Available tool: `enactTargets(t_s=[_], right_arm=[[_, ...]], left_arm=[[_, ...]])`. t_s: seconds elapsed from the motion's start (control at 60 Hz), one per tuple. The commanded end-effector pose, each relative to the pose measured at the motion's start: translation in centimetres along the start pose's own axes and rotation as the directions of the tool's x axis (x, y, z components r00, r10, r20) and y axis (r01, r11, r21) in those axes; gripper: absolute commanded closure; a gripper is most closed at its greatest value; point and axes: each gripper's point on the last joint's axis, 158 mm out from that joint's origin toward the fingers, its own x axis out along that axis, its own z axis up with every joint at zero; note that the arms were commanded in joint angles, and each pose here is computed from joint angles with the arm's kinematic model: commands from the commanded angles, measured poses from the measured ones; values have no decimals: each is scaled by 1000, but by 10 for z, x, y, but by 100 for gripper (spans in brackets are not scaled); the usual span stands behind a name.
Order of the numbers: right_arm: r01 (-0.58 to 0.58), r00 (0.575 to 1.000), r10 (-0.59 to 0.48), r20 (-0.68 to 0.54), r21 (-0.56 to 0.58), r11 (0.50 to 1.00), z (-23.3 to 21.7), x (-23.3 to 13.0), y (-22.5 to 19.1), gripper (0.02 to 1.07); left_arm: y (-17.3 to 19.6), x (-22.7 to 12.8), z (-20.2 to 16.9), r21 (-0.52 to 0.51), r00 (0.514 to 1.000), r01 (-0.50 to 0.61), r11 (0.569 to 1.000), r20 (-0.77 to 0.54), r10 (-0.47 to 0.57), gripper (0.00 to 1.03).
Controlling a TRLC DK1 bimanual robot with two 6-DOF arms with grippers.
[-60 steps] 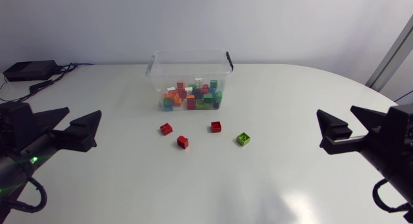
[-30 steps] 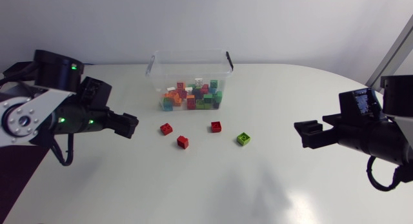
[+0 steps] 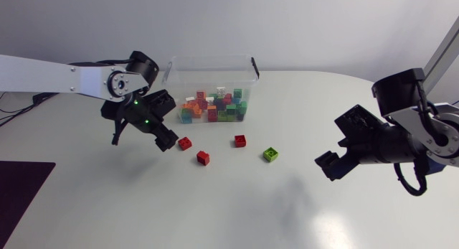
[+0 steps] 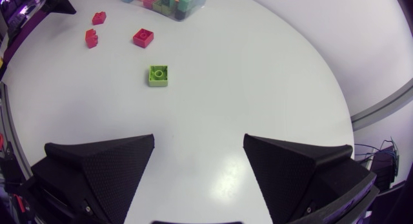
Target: Place the duplo bricks in the container
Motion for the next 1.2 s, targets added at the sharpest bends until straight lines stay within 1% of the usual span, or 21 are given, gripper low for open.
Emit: enactTargets(t_s=[0.0, 0.15, 0.217, 0.25, 0.3, 0.35, 0.45, 0.5, 0.6, 0.683, 0.717, 0.767, 0.833, 0.85, 0.917, 1.133, 1.183], right_arm=[[-50, 999, 50, -1, -31, 998, 9, 3, 7, 8], [-93, 996, 94, 9, -45, 995, 19, 5, 15, 8], [-105, 994, 105, 8, -54, 993, 22, 7, 18, 8], [-119, 993, 119, 8, -59, 991, 23, 9, 21, 8], [-127, 992, 127, 4, -66, 990, 24, 13, 24, 8], [-133, 991, 133, -4, -70, 989, 24, 18, 25, 8], [-145, 989, 144, -18, -78, 986, 26, 23, 28, 8], [-149, 989, 147, -20, -82, 986, 27, 25, 30, 8], [-157, 987, 155, -28, -88, 984, 28, 29, 32, 8], [-163, 986, 161, -32, -94, 982, 29, 31, 35, 8], [-159, 987, 157, -29, -96, 983, 31, 32, 34, 8], [-159, 987, 157, -31, -97, 982, 32, 33, 34, 8], [-159, 987, 156, -29, -97, 983, 33, 34, 34, 8], [-158, 987, 156, -28, -97, 983, 34, 34, 33, 8], [-159, 987, 156, -29, -97, 983, 34, 35, 33, 8], [-162, 987, 159, -31, -103, 981, 35, 37, 36, 9], [-163, 986, 160, -34, -104, 981, 34, 38, 36, 9]], left_arm=[[-4, 13, 10, 59, 999, 35, 998, -29, -33, 11], [-12, 35, 19, 74, 994, 104, 992, -51, -101, 12], [-14, 43, 20, 78, 992, 115, 990, -64, -111, 12], [-17, 49, 21, 86, 990, 126, 988, -70, -121, 15], [-21, 55, 21, 88, 988, 143, 986, -76, -137, 15], [-21, 60, 22, 90, 987, 148, 985, -80, -141, 18], [-21, 69, 23, 90, 985, 155, 984, -89, -147, 18], [-19, 71, 25, 92, 985, 156, 983, -88, -148, 22], [-17, 74, 28, 87, 985, 160, 983, -85, -153, 25], [-18, 78, 28, 78, 980, 184, 980, -98, -176, 33], [-19, 79, 28, 71, 976, 202, 977, -92, -196, 40], [-21, 80, 29, 62, 973, 221, 973, -87, -216, 43], [-23, 81, 25, 56, 966, 241, 969, -112, -233, 44], [-23, 82, 25, 53, 965, 244, 968, -115, -237, 47], [-26, 83, 23, 49, 959, 263, 964, -126, -255, 47], [-26, 86, 21, 60, 954, 273, 960, -142, -263, 48], [-27, 86, 21, 59, 952, 279, 958, -151, -268, 51]])
